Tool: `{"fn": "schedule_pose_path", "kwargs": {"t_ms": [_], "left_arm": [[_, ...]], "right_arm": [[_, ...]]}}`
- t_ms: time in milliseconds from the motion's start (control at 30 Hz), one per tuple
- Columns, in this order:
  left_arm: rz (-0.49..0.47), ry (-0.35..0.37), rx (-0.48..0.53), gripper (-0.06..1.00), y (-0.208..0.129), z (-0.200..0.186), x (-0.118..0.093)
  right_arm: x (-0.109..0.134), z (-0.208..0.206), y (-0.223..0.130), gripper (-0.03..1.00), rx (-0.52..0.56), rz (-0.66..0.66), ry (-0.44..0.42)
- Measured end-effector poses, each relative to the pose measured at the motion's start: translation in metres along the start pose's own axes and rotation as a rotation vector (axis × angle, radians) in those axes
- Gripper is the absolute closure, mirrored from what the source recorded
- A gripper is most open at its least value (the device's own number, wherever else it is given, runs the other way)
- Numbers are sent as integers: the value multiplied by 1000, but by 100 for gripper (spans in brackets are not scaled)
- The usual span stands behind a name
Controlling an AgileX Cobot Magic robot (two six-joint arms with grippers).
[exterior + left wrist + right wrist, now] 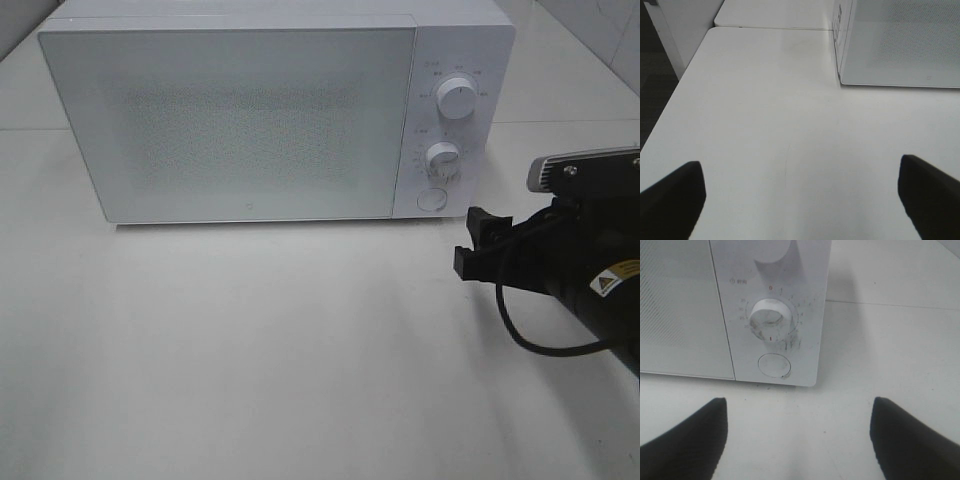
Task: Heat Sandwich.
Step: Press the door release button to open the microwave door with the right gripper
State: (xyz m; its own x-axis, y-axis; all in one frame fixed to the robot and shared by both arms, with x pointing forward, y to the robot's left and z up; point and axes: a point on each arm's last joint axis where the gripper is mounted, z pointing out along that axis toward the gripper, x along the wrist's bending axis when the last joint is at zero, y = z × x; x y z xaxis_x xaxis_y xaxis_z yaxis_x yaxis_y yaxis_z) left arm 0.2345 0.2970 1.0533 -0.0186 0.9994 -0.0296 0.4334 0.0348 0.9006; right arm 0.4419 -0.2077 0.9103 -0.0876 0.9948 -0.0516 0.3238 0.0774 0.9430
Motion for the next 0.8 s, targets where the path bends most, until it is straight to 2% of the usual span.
{"fn": "schedule_pose_path", "kwargs": {"t_ms": [300,633,800], "left_arm": [[0,0,0,-3,0,0,0],[0,0,0,-3,0,0,0],[0,0,0,-3,0,0,0]], "right_arm": [[18,1,-5,20,19,4,14],[20,1,-5,20,17,12,16],[20,1,-5,20,18,123,15]]}}
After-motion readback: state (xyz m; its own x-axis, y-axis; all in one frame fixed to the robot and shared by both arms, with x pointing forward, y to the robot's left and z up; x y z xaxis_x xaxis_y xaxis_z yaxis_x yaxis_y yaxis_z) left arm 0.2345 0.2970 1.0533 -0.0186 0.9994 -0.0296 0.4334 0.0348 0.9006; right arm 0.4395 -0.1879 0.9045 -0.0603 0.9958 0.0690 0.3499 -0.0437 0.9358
